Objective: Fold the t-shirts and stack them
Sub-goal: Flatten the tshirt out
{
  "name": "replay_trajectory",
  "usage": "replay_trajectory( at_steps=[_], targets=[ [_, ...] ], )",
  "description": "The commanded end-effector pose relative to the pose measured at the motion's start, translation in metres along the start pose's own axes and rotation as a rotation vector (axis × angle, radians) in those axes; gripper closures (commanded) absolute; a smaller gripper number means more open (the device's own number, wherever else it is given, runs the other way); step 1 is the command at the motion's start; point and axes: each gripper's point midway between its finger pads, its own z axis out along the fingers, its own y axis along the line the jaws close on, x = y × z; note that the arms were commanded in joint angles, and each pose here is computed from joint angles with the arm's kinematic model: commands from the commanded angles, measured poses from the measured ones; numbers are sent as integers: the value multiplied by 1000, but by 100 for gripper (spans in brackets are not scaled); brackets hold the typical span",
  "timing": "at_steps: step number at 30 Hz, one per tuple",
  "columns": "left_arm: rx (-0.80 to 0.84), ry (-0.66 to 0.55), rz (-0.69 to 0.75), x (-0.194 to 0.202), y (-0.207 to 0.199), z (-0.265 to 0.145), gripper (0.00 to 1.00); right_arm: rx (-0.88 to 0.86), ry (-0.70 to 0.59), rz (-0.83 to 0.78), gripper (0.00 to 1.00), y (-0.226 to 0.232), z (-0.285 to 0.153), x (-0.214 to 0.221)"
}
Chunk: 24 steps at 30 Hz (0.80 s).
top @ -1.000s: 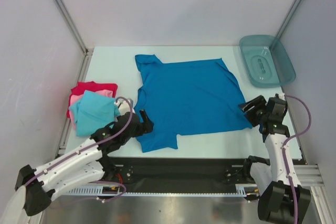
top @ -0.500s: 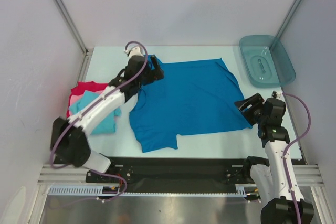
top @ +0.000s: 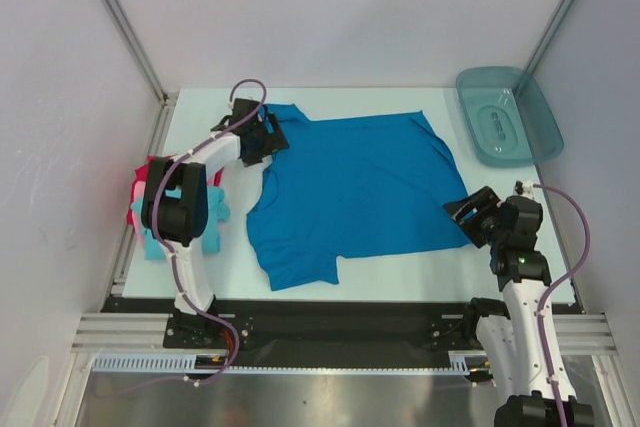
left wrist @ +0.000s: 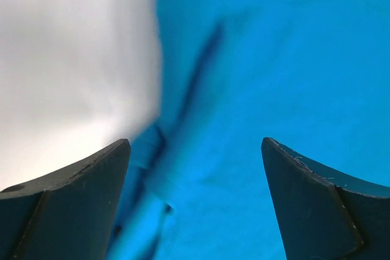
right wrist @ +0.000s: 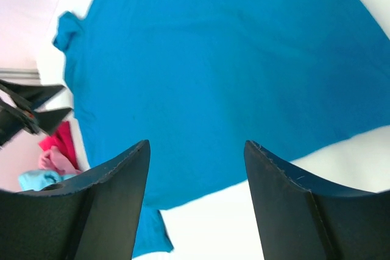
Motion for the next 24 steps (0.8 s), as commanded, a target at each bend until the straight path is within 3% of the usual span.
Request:
replay_trajectory(
  at_steps=[1,8,24],
  targets=[
    [68,-82,17,-49,-8,-5,5,-3,46,-38,31,-4,-2,13],
    [99,-119,2,-91,10,8,6,-1,54,-70,31,-8,-9,21],
    [113,-12,-47,-40,30,49,8,-5,86,-58,31,-9,-7,28]
  ],
)
